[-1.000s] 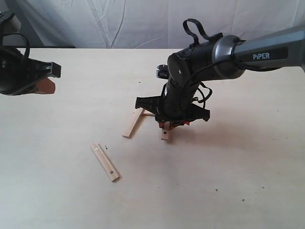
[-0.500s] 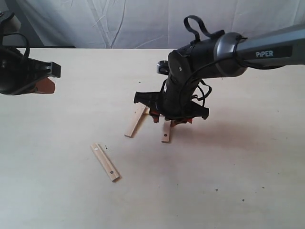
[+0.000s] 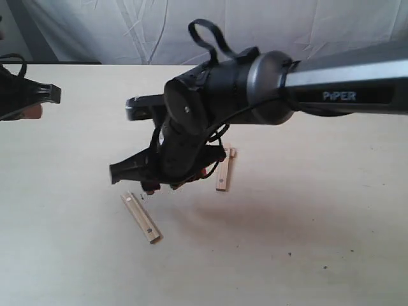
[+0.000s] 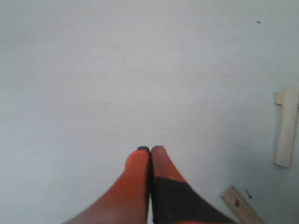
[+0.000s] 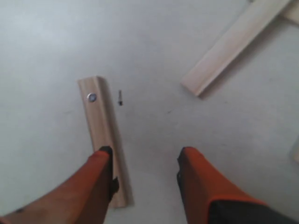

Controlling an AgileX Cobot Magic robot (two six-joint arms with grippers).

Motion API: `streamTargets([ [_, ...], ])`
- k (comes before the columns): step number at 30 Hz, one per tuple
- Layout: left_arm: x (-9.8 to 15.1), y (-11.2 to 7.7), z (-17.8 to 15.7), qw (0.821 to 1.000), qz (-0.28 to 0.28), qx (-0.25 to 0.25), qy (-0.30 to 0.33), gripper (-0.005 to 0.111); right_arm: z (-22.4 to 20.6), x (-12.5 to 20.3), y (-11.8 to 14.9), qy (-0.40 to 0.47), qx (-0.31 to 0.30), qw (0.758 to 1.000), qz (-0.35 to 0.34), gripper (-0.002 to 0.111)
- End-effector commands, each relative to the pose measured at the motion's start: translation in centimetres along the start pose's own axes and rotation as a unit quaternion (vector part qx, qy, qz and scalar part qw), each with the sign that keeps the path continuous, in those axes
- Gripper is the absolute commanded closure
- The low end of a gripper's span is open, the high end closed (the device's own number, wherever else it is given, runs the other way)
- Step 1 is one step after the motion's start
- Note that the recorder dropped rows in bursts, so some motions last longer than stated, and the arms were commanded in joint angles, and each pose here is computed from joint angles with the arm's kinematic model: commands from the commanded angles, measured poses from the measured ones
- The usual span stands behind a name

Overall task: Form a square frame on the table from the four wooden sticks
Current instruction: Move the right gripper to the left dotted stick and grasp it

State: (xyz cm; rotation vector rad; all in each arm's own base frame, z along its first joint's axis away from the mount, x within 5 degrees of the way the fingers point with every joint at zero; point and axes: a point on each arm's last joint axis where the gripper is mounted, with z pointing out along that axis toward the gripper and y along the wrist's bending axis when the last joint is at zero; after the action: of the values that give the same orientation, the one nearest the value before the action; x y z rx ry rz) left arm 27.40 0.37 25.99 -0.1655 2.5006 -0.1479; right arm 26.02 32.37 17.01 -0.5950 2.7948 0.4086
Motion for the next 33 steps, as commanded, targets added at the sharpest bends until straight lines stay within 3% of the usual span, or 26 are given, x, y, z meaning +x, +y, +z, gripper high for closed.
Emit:
streamTargets([
  [1,-0.2,1.9,-0.3,0.999,-0.037,-0.028,-0.012,0.107,1.4,0.5,2.3,0.037,0.003,0.997,-0.065,0.064],
  [11,0.7,2.0,0.3,0.998,-0.052,-0.024,-0.012,0.107,4.9,-0.4,4.9,0.057,-0.002,0.993,-0.104,0.064],
  [17,0.7,2.0,0.3,0.998,-0.052,-0.024,-0.011,0.107,6.7,0.2,4.8,0.083,0.025,0.988,-0.131,0.064],
  [19,0.7,1.9,0.3,0.998,-0.052,-0.023,-0.011,0.107,6.6,0.3,4.7,0.090,0.032,0.986,-0.136,0.073],
  [22,0.7,1.9,0.3,0.998,-0.052,-0.023,-0.011,0.107,6.6,0.6,4.5,0.104,0.038,0.985,-0.135,0.108],
  [29,0.7,1.9,0.3,0.998,-0.052,-0.023,-0.011,0.107,3.6,-0.5,4.4,0.071,0.065,0.980,-0.172,0.108],
  [33,0.7,1.9,0.3,0.998,-0.052,-0.023,-0.011,0.107,0.3,-2.1,1.9,0.062,0.140,0.960,-0.233,0.109],
])
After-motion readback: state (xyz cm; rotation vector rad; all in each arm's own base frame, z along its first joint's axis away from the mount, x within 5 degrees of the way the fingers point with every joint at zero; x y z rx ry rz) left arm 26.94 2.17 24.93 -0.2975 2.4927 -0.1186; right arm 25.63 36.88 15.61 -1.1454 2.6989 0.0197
